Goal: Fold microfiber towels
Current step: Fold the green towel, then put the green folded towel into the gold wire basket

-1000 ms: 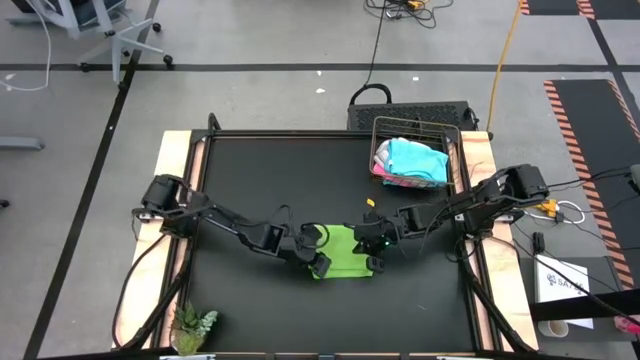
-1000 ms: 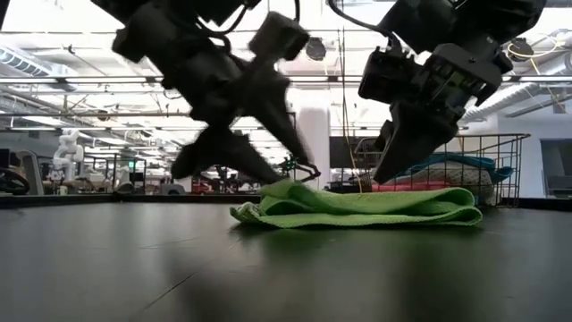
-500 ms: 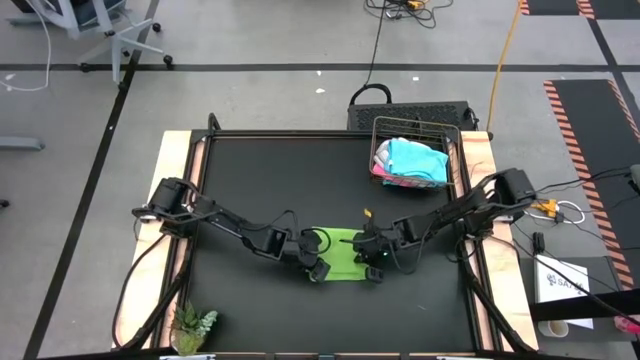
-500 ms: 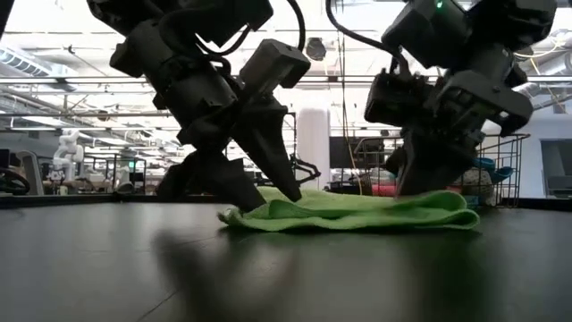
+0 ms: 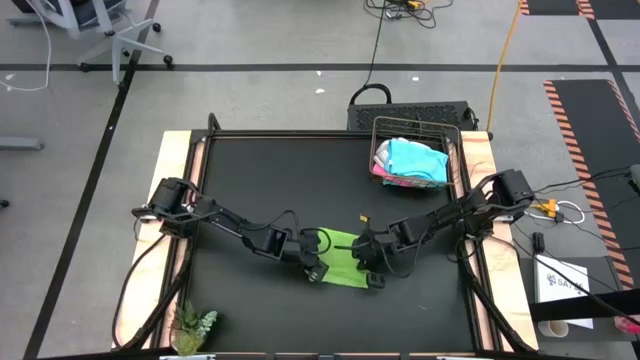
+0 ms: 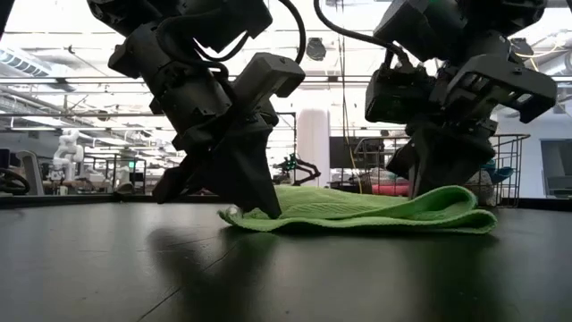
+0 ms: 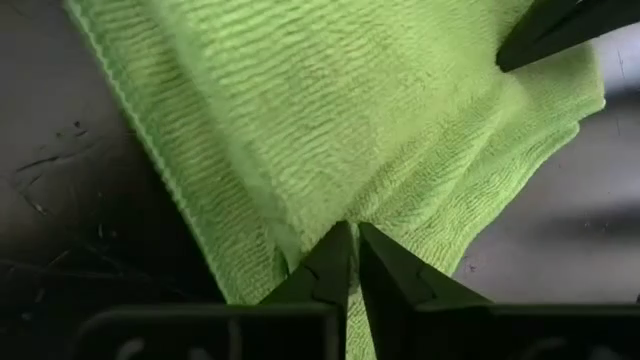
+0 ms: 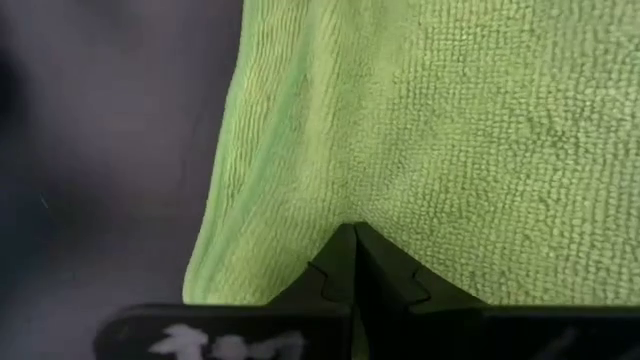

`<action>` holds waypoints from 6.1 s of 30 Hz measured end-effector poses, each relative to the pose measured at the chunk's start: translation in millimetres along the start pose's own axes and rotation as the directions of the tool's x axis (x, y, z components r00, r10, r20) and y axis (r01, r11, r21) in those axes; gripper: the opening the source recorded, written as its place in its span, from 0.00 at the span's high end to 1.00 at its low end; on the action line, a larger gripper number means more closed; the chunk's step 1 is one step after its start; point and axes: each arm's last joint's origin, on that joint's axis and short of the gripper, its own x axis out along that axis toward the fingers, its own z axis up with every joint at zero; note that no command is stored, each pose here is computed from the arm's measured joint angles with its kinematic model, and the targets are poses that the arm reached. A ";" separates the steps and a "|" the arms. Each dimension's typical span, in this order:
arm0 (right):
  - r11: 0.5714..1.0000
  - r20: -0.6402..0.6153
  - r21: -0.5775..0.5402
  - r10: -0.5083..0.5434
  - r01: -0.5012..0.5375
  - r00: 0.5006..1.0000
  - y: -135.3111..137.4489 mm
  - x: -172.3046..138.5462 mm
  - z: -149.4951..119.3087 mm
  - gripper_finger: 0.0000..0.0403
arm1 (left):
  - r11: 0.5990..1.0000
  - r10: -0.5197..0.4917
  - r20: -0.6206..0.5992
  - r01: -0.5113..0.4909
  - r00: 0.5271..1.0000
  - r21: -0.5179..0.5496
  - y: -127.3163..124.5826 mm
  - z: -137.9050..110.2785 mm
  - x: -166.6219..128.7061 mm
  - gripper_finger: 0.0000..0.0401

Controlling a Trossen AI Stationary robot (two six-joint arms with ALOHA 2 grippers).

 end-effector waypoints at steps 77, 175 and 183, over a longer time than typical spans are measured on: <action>0.995 0.050 -0.013 0.095 -0.094 0.994 38.2 -30.5 -9.1 1.00 | 0.998 0.044 0.027 -0.045 0.999 0.044 -0.8 10.7 -28.8 0.62; 0.829 0.218 0.554 -0.062 -0.071 0.974 -29.8 -59.2 -45.8 0.60 | 0.977 0.096 0.090 -0.076 0.991 -0.201 12.7 30.2 -20.2 0.42; 0.798 0.299 0.582 -0.028 -0.159 0.954 -31.2 -55.4 -47.8 0.60 | 0.979 0.071 0.085 -0.053 0.994 -0.198 14.0 36.7 -20.2 0.41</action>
